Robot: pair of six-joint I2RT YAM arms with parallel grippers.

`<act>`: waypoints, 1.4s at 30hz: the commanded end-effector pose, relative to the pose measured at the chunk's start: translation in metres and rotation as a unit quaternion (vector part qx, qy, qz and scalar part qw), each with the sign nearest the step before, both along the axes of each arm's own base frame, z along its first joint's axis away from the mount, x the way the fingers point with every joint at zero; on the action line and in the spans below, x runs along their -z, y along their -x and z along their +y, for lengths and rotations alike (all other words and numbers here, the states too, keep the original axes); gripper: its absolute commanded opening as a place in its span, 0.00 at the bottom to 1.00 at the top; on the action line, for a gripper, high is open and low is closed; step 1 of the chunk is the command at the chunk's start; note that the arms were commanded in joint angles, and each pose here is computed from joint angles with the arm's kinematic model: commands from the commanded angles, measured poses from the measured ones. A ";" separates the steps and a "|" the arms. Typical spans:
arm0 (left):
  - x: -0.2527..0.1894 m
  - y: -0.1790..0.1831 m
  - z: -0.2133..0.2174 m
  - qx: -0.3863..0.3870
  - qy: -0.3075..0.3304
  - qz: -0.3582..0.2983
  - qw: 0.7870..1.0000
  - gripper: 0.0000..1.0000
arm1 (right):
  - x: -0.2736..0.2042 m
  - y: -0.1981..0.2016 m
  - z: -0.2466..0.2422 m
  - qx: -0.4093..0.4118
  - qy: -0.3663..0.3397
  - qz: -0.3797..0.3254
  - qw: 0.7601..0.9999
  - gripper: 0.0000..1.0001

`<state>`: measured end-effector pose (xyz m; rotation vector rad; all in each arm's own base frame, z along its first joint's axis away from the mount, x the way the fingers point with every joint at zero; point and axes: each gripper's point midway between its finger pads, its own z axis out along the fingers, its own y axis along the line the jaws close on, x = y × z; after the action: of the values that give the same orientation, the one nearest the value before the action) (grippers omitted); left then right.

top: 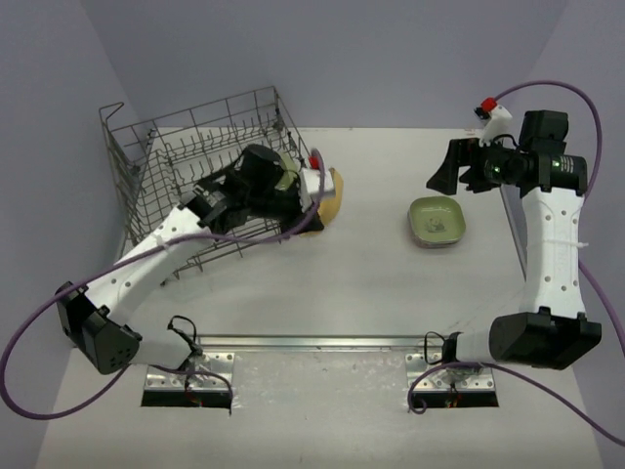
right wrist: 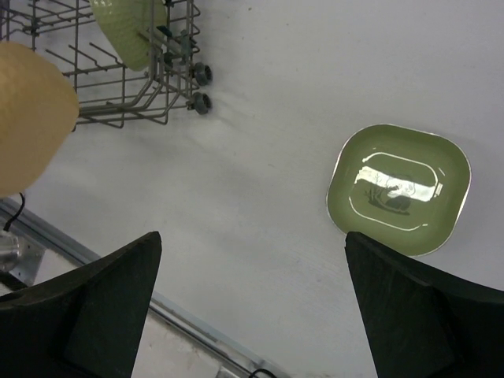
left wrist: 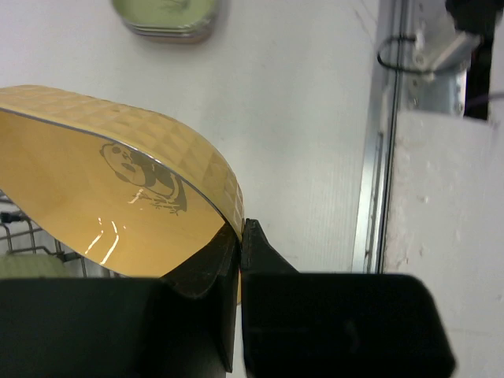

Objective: Unload the plates from the dish rack

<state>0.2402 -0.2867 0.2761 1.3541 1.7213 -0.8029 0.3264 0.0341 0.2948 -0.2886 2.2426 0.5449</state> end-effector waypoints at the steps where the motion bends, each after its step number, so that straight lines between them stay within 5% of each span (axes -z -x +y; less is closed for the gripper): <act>1: 0.025 0.039 -0.002 0.076 -0.138 -0.195 0.968 0.00 | 0.006 0.019 0.027 -0.063 0.020 0.023 0.998 0.99; 8: 0.101 0.080 0.005 0.177 -0.293 -0.299 0.891 0.00 | 0.048 0.051 0.069 -0.126 0.047 0.074 0.988 0.99; 15: 0.125 0.089 0.006 0.223 -0.342 -0.371 0.834 0.00 | 0.106 0.091 0.107 -0.180 0.070 0.115 0.974 0.99; 28: 0.135 0.102 -0.008 0.266 -0.357 -0.407 0.798 0.00 | 0.108 0.081 0.152 -0.229 0.079 0.107 0.964 0.85; 42: 0.142 0.101 -0.008 0.261 -0.369 -0.408 0.793 0.00 | 0.152 0.097 0.179 -0.262 0.121 0.166 0.943 0.63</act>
<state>0.1342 -0.2876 0.1258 2.3694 0.9462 0.2761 0.2288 0.2135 0.1556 -1.0363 2.5286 0.6529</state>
